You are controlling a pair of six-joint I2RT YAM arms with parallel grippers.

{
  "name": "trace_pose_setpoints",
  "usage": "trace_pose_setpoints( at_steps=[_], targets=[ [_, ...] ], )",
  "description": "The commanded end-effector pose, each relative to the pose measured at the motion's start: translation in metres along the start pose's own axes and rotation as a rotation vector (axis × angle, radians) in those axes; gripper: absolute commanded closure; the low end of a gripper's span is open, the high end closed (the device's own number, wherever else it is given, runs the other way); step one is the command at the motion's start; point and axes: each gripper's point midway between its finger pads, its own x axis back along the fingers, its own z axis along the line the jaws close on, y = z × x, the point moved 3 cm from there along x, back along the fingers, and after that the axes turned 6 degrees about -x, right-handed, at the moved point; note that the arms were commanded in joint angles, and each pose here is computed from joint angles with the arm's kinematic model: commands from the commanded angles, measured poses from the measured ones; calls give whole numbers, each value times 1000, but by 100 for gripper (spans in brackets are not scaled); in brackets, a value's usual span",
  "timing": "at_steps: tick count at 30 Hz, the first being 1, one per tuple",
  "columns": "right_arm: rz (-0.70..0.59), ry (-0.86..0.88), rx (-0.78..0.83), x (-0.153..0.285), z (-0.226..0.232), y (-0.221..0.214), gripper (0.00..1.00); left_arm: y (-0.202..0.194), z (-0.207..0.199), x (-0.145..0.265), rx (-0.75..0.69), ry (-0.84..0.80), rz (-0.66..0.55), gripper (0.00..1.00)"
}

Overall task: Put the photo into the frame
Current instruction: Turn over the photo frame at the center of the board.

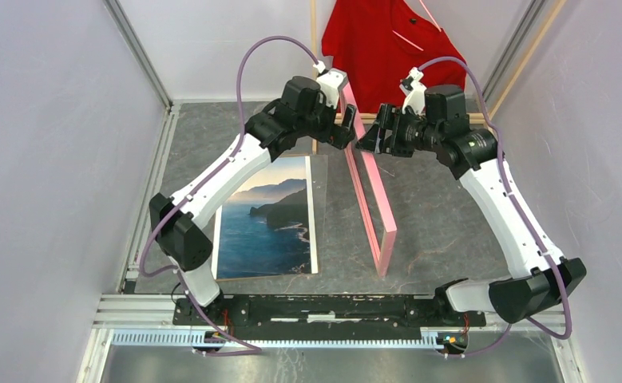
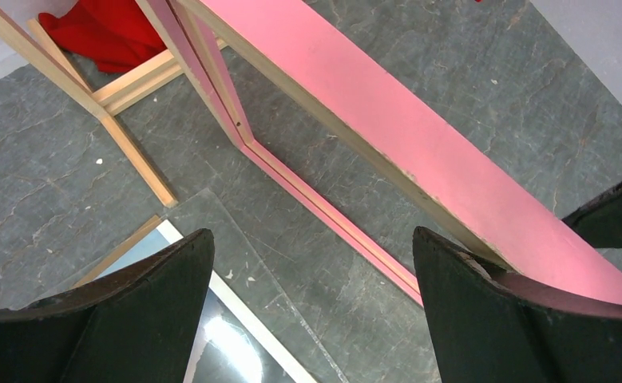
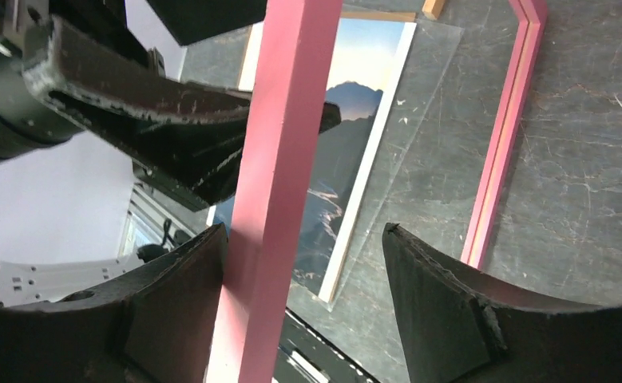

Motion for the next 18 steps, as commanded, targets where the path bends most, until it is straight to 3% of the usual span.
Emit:
trace_pose_setpoints(
  at_steps=[1, 10, 18],
  targets=[
    [25, -86, 112, 8, -13, -1, 24, 24, -2, -3, -30, 0, -61, 0],
    [-76, -186, 175, 30, -18, 14, 40, 26, -4, -16, -74, 11, -41, 0],
    [-125, -403, 245, 49, -50, 18, 58, 19, 17, 0, -164, 100, 30, 0]
  ],
)
